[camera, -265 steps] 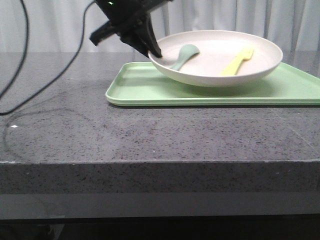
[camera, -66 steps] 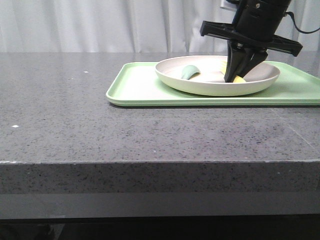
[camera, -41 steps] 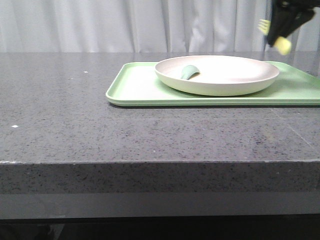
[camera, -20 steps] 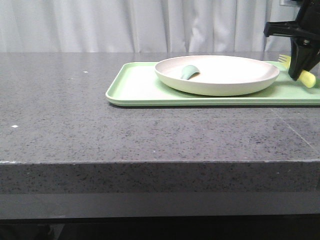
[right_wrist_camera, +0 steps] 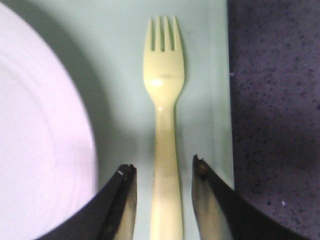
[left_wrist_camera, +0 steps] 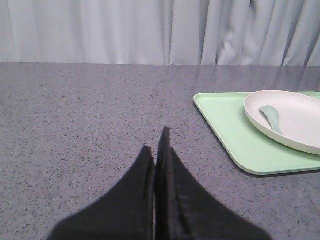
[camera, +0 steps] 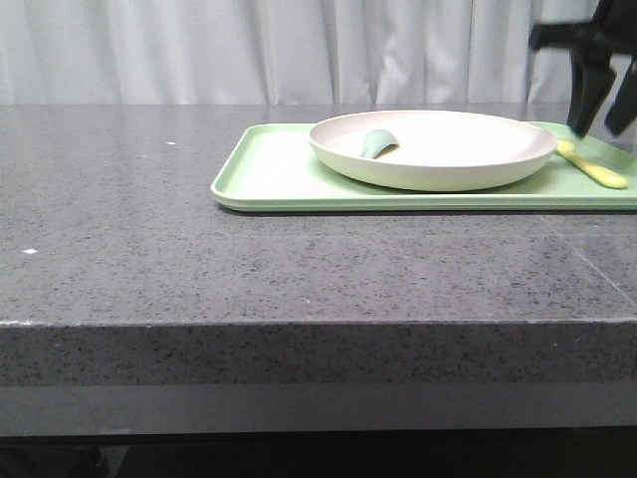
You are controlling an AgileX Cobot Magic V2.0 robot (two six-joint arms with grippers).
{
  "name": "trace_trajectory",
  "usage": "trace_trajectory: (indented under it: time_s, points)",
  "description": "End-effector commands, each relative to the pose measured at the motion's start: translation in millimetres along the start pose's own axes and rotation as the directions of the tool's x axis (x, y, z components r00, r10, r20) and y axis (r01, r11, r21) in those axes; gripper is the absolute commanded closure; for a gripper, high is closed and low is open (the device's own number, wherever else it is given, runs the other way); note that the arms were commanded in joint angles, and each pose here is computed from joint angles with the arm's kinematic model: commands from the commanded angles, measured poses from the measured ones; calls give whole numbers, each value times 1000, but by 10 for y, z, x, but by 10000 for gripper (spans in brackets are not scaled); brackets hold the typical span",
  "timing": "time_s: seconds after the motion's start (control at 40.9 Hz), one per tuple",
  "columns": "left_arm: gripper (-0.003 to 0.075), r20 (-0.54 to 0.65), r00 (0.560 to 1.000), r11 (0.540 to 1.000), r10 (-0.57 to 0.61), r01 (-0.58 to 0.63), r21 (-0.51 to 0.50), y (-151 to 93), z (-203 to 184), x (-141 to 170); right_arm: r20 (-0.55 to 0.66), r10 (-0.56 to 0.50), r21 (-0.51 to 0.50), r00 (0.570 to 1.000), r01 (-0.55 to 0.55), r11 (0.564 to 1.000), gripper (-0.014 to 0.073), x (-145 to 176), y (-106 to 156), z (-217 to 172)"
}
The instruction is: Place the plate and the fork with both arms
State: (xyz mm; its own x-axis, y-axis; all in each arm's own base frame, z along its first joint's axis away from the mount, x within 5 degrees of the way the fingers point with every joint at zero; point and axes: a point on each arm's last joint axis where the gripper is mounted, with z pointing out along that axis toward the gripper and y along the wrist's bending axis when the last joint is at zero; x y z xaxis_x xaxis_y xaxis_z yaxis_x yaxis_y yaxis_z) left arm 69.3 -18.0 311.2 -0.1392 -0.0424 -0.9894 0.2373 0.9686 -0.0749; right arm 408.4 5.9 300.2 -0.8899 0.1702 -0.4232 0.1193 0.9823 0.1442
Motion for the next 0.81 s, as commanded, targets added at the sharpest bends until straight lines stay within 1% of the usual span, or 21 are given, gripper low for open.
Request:
trace_trajectory:
  time_s: [0.0,0.098,0.171,0.22,0.367,0.44,0.538,0.587,0.636,0.709,0.782]
  points:
    - [738,103,995,1000,-2,2,1,-6,-19,-157,180,-24,-16,983,27,1000,337,-70,36,-663]
    - [738,103,995,1000,-2,2,1,-6,-19,-157,231,-49,-17,972,55,998,468,-34,51,-910]
    - [738,103,995,1000,-2,2,1,-6,-19,-157,268,-72,-16,961,79,997,602,1,59,-1083]
    - [738,103,995,1000,-2,2,1,-6,-19,-157,293,-79,-16,953,88,996,665,38,64,-1206]
    - [738,103,995,1000,-2,2,1,-6,-19,-157,362,-97,-14,927,110,994,662,233,57,-1507]
    - [738,103,995,1000,-2,2,1,-6,-19,-157,413,-111,-9,904,126,992,662,393,41,-1655]
    - [738,103,995,1000,-2,2,1,-6,-19,-157,478,-128,0,869,145,989,662,688,-2,-1784]
    - [738,103,995,1000,-2,2,1,-6,-19,-157,496,-131,4,858,149,989,662,831,-28,-1780]
    - [738,103,995,1000,-2,2,1,-6,-19,-157,533,-136,9,835,156,988,662,1010,-56,-1829]
    - [738,103,995,1000,-2,2,1,-6,-19,-157,572,-136,13,809,157,988,662,1262,-106,-1796]
    - [738,103,995,1000,-2,2,1,-6,-19,-157,622,-134,17,772,158,987,662,1529,-155,-1797]
